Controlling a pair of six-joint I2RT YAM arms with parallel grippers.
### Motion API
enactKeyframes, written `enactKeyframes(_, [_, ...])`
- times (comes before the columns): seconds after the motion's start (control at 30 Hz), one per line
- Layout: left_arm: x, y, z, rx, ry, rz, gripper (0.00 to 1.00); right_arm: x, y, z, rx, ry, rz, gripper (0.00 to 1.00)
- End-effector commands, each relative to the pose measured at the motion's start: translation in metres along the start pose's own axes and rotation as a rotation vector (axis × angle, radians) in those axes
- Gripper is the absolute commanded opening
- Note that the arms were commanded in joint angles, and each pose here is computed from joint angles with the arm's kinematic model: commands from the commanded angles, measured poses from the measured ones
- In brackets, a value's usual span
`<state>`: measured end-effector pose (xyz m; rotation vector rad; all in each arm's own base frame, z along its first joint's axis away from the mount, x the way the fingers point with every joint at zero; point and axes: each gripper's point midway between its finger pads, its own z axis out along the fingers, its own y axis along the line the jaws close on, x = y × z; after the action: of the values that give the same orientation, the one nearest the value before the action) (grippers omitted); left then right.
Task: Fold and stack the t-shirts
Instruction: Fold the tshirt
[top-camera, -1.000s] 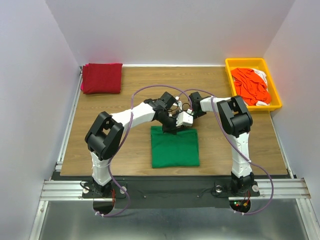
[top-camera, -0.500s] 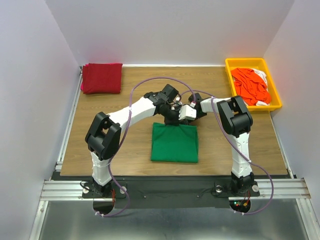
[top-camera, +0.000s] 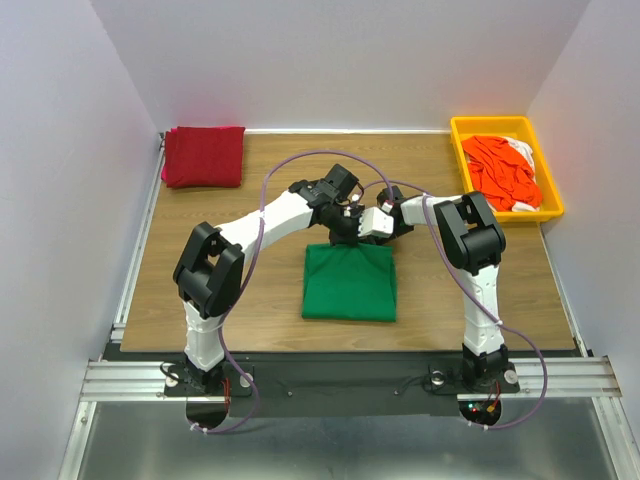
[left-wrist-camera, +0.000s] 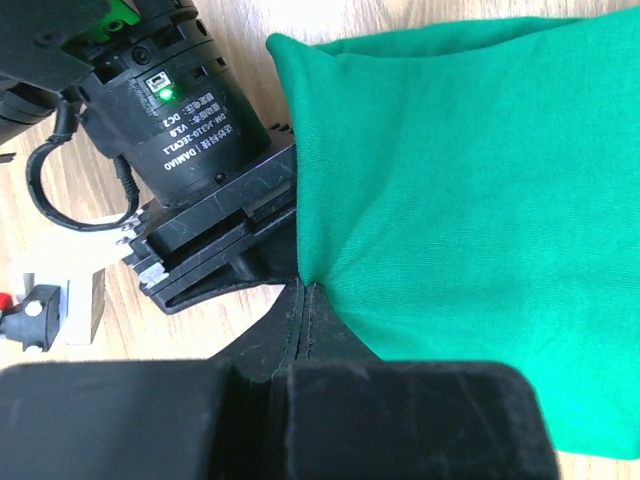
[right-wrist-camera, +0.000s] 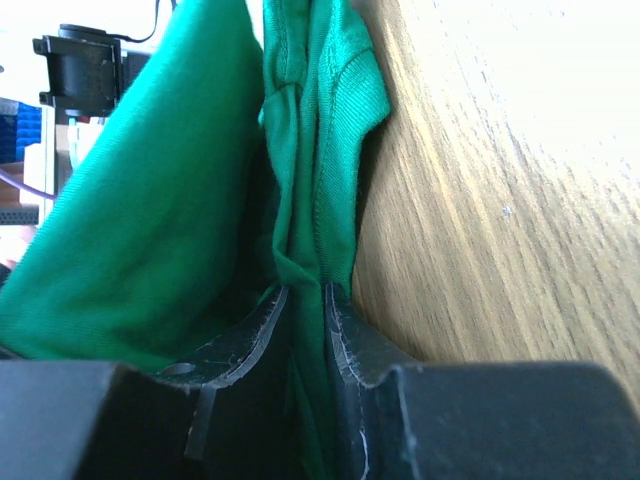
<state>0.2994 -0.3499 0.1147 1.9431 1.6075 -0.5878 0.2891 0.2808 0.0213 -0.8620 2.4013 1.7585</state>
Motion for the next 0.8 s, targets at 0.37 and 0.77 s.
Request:
enactKeyframes(0.37, [-0.008, -0.008, -0.014, 0.008, -0.048, 0.048, 0.0, -0.08, 0.007, -0.036, 0.289, -0.065, -0.289, 0.35])
enactKeyframes(0.77, [-0.01, 0.003, -0.013, -0.024, -0.038, 0.05, 0.0, -0.075, -0.023, -0.022, 0.246, -0.044, -0.215, 0.27])
